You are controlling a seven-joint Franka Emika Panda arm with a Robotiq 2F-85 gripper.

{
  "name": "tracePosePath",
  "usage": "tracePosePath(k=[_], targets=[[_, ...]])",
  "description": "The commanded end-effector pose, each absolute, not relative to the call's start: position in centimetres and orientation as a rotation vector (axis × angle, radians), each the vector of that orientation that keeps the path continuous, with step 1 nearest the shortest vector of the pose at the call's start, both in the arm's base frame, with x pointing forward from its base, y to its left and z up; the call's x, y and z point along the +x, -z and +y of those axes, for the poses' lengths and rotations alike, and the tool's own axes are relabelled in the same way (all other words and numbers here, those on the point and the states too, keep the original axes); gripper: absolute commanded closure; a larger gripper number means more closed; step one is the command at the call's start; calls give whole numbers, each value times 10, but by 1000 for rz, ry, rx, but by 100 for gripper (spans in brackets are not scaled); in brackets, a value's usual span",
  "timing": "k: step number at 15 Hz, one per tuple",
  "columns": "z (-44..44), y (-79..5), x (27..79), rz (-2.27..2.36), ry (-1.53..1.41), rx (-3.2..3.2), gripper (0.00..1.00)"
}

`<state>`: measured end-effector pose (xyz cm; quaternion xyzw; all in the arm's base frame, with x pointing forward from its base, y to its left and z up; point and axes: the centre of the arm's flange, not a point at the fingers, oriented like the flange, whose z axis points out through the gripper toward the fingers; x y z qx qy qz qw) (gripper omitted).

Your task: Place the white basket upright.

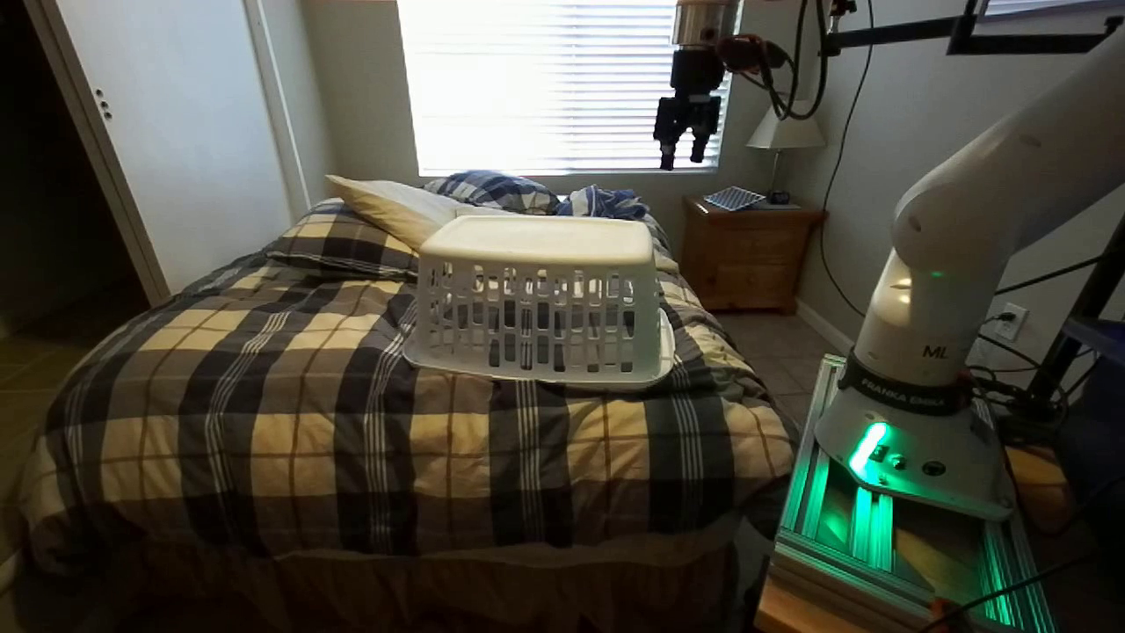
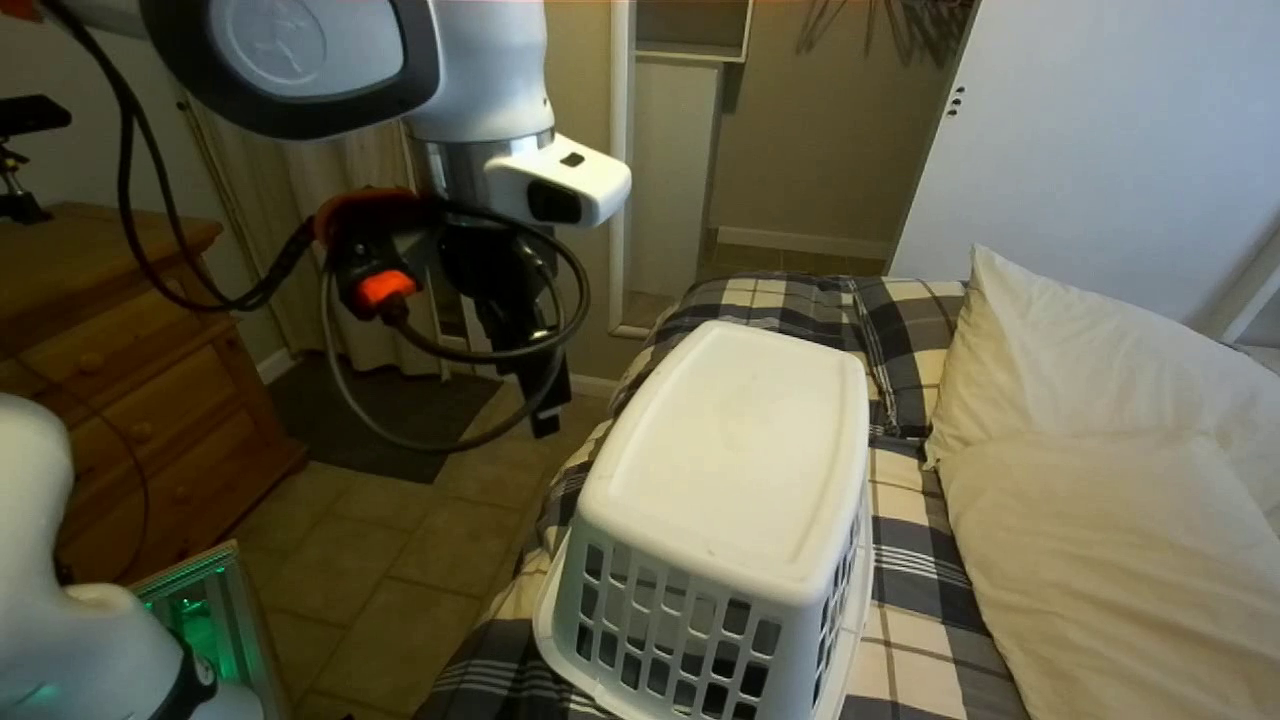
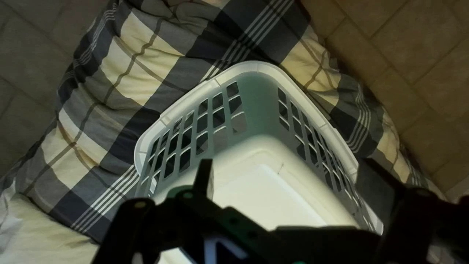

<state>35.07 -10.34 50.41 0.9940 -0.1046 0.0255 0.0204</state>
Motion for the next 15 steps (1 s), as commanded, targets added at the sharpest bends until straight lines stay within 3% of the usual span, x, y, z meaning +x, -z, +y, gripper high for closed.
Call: tracePosePath(k=[1,8,15], targets=[[-38,-474,346,-155,-69,2947,0],[77,-392,348,207,-320,2740,0],[120,-309,396,373,-475,2626,0]])
